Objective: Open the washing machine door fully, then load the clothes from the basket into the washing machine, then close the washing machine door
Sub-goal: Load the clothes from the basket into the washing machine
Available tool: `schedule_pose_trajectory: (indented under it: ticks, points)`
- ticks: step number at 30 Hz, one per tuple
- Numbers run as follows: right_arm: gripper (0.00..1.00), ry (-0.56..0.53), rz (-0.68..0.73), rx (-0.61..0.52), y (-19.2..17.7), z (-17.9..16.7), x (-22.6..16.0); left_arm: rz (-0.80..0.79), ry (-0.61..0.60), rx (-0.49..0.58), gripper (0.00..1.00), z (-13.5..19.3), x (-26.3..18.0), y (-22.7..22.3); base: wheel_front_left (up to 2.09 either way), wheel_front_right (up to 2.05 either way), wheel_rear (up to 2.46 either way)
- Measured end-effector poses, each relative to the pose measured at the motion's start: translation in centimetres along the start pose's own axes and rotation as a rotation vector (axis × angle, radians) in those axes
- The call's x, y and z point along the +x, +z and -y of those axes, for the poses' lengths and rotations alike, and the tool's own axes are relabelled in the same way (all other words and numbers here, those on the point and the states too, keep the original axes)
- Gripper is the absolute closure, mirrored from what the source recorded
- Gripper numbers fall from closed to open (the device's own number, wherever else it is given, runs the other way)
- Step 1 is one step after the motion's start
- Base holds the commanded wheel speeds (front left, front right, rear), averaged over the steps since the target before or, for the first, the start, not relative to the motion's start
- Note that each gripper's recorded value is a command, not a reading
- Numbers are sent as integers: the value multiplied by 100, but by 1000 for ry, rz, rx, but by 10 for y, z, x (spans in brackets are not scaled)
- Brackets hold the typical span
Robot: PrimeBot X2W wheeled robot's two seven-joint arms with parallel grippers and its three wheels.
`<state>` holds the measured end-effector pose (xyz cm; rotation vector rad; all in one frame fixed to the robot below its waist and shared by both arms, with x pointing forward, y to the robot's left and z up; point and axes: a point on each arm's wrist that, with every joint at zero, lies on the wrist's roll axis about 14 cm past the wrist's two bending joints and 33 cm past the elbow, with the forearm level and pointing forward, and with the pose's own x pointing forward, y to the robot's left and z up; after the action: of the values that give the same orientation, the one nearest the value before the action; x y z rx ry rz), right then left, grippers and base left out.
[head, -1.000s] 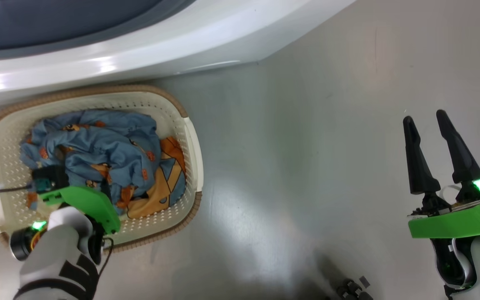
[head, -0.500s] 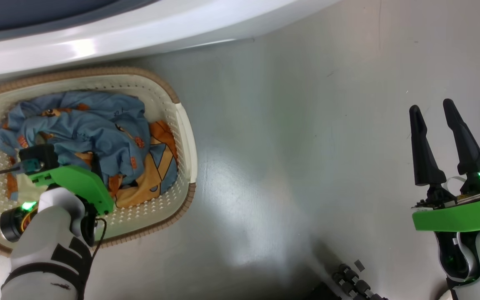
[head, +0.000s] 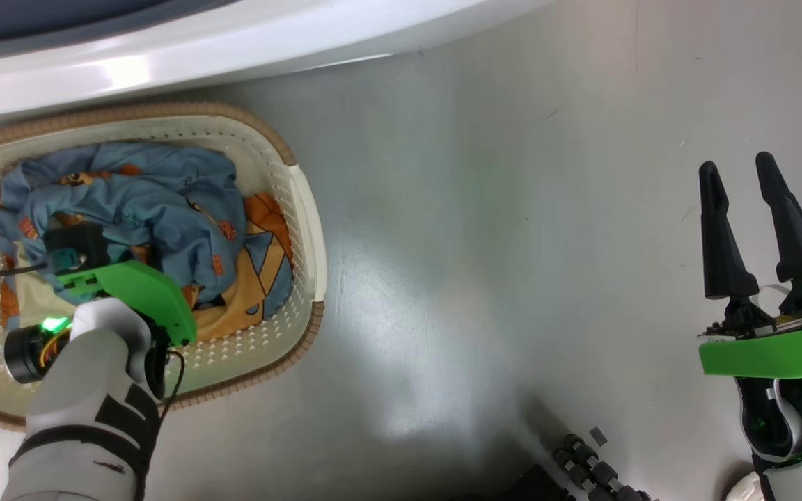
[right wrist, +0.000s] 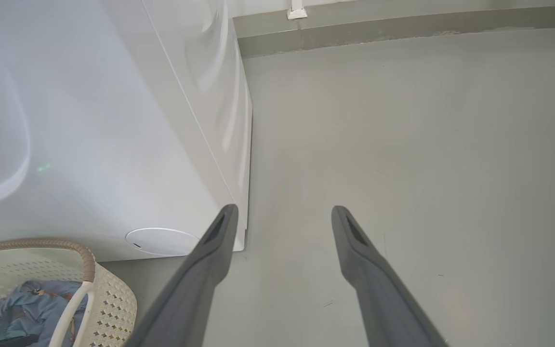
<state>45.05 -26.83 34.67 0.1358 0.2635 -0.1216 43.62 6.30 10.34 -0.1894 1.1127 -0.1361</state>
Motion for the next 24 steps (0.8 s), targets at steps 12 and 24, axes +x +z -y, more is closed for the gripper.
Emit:
schedule_pose_trajectory:
  ticks: [12, 24]
  points:
    - [0, 6, 24, 1, 6, -1, 2, 36, -12, 20, 100, 7, -5, 6, 0, 0, 0]
    - [0, 46, 108, 34, 40, -18, -4, 262, -74, -15, 100, 24, -50, 51, 0, 0, 0]
